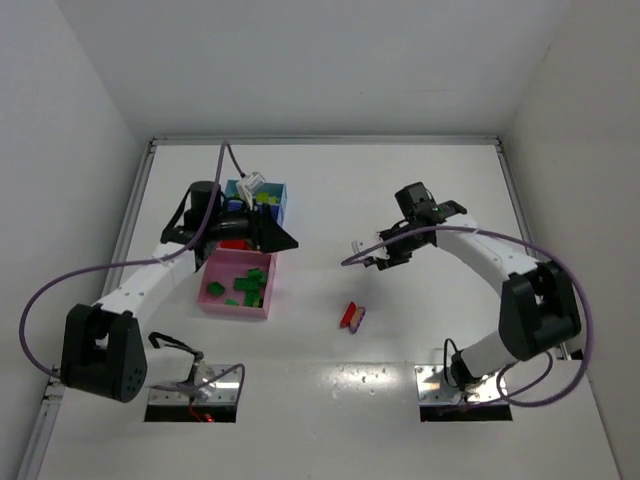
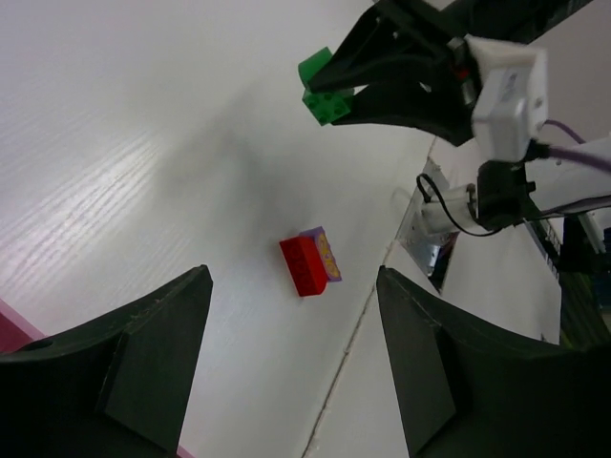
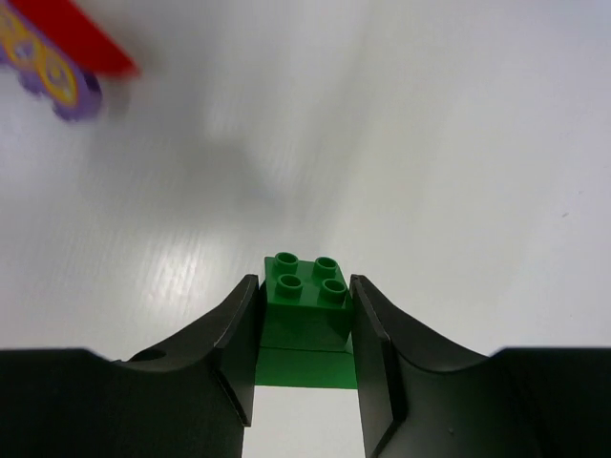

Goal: Sort the legos into containers by color

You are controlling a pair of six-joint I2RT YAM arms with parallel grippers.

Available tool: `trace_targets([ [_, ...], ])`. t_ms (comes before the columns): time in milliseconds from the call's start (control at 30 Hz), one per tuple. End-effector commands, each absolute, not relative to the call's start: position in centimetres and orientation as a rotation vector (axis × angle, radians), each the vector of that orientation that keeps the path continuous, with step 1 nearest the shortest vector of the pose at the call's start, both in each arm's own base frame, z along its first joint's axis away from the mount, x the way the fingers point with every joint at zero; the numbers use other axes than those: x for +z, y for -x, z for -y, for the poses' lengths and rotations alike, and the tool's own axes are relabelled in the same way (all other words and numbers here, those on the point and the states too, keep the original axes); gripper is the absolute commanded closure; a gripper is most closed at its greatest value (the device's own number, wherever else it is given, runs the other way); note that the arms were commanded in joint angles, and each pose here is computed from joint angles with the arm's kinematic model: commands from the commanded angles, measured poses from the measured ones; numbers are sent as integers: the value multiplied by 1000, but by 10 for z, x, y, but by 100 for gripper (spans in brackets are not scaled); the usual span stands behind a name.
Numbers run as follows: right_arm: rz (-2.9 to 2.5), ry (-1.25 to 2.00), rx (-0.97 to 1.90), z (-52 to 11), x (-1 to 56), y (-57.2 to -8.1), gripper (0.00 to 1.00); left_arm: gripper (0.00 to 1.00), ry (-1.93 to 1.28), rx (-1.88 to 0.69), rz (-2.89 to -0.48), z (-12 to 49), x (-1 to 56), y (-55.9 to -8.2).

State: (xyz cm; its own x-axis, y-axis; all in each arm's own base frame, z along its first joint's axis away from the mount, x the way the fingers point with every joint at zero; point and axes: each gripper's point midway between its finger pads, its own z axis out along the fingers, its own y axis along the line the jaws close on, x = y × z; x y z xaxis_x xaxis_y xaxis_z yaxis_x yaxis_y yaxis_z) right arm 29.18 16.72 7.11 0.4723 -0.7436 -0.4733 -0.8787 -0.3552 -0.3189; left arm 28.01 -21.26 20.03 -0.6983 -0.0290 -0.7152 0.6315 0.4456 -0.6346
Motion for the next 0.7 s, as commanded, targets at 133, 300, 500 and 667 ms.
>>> trace_targets([
  [133,-1608,1428,764,-237,189,-287,83,21,-502,-1403,-1802,218,238,-250],
  [300,-1813,831,1204,-279,254,-309,91,21,-525,-1427,-1686,223,274,-249],
  [500,-1957,293,1377,-294,263,-348,92,21,-464,-1142,-1707,215,282,-274],
  [667,-2037,84,1280,-304,261,-374,92,21,-372,-1048,-1750,212,272,-290],
])
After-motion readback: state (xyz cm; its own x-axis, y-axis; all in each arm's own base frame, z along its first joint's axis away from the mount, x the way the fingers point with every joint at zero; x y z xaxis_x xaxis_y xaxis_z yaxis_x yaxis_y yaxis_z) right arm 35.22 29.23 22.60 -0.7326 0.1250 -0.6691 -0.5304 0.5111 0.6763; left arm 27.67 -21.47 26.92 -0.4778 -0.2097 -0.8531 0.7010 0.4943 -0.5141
